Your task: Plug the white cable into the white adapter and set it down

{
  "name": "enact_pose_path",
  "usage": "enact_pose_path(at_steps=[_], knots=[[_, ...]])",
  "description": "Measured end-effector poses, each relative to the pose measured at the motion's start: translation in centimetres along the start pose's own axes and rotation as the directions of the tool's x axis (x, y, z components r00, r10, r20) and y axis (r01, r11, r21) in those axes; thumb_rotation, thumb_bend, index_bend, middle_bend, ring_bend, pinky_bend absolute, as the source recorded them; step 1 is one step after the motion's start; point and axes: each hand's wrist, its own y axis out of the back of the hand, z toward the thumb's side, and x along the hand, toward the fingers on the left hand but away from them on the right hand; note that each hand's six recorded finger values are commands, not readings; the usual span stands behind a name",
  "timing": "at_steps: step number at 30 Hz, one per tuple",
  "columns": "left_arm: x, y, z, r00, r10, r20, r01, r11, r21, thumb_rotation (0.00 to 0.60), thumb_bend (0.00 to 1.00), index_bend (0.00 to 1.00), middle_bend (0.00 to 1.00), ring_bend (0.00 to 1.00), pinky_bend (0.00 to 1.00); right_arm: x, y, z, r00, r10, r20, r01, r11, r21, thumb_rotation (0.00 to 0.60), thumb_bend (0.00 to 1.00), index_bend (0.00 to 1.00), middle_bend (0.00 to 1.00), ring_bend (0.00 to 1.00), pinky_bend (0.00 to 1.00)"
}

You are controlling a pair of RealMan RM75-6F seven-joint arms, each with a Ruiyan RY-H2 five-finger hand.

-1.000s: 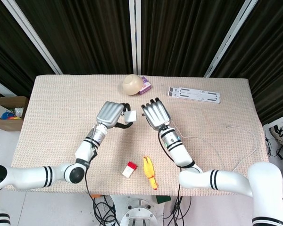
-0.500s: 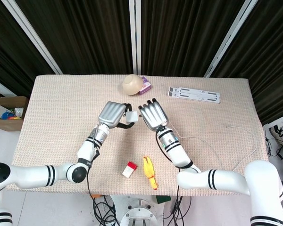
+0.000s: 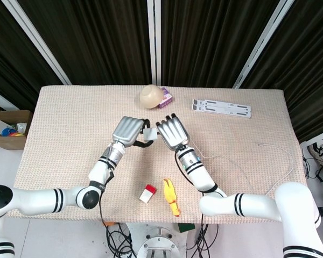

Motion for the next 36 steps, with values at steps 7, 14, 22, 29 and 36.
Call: enact_pose_path(at_steps=[7, 14, 22, 29, 36], knots=[[0.0, -0.1, 0.0, 1.0, -0.004, 0.002, 0.004, 1.0, 0.002, 0.415, 0.29, 0.58, 0.55, 0.7, 0.81, 0.0, -0.2, 0.1, 1.0, 0.006, -0.001, -0.006, 1.0, 0.003, 0.6, 0.77, 0.7, 0.59, 0.38, 0.41], [0.2, -0.2, 0.2, 1.0, -0.012, 0.005, 0.012, 1.0, 0.019, 0.414, 0.29, 0.58, 0.55, 0.7, 0.81, -0.1, -0.3, 0.5, 1.0, 0.008, -0.009, -0.008, 1.0, 0.005, 0.6, 0.77, 0.7, 0.59, 0.38, 0.41], [0.4, -0.5, 0.3, 1.0, -0.031, -0.003, 0.031, 0.999, 0.036, 0.416, 0.29, 0.58, 0.55, 0.7, 0.81, -0.3, -0.4, 0.7, 1.0, 0.014, -0.012, -0.013, 1.0, 0.025, 0.6, 0.77, 0.7, 0.59, 0.38, 0.41], [0.6, -0.6, 0.5, 0.999, -0.044, -0.005, 0.044, 0.999, 0.03, 0.417, 0.29, 0.58, 0.55, 0.7, 0.81, -0.4, -0.6, 1.2, 1.0, 0.02, -0.02, -0.019, 0.999, 0.033, 0.6, 0.77, 0.69, 0.58, 0.38, 0.41], [0.6, -0.7, 0.6, 0.998, -0.056, -0.005, 0.056, 0.998, -0.01, 0.412, 0.29, 0.58, 0.55, 0.7, 0.82, -0.6, -0.7, 1.6, 0.999, 0.02, -0.027, -0.019, 1.0, 0.022, 0.6, 0.76, 0.69, 0.57, 0.38, 0.41]])
